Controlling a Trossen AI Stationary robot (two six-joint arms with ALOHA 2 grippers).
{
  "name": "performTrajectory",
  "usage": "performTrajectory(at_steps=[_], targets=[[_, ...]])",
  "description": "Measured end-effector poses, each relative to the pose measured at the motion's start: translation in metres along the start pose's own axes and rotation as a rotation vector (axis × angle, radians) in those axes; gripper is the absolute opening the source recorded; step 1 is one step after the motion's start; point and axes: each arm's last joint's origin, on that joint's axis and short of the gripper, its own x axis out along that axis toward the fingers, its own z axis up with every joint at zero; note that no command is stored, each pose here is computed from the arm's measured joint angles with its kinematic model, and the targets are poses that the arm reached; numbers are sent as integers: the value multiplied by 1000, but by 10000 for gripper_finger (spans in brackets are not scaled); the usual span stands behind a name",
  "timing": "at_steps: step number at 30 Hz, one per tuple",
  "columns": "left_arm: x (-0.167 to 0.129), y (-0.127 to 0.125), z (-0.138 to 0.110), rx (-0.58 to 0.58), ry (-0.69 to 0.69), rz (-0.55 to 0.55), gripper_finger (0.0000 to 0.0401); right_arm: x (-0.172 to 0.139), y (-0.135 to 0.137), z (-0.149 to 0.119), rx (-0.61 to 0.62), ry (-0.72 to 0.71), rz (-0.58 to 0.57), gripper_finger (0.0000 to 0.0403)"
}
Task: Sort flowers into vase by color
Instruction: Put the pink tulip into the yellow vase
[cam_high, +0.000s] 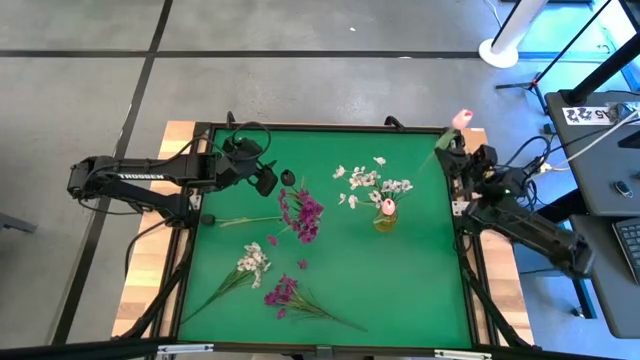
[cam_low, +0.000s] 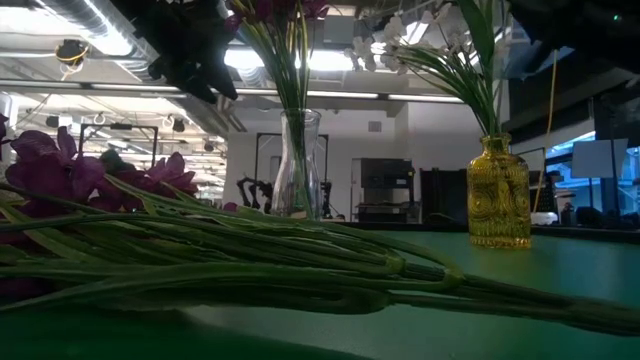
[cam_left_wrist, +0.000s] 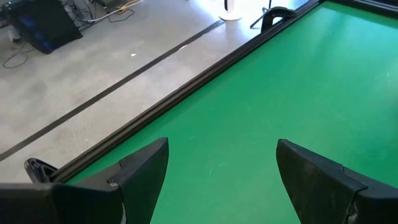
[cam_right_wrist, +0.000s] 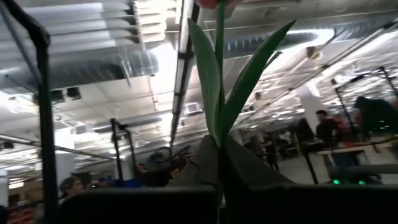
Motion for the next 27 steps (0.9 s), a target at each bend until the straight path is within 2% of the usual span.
performTrajectory(at_steps=[8,16,27], targets=[[0,0,0,0,0,0,292,11,17,-17,-12,54,24,0],[0,0,-1,7,12,-5,292,24,34,-9,-79,157,-35,0],[0,0,-1,5,13,-7,292,25,46,-10,-81,157,-27,0]])
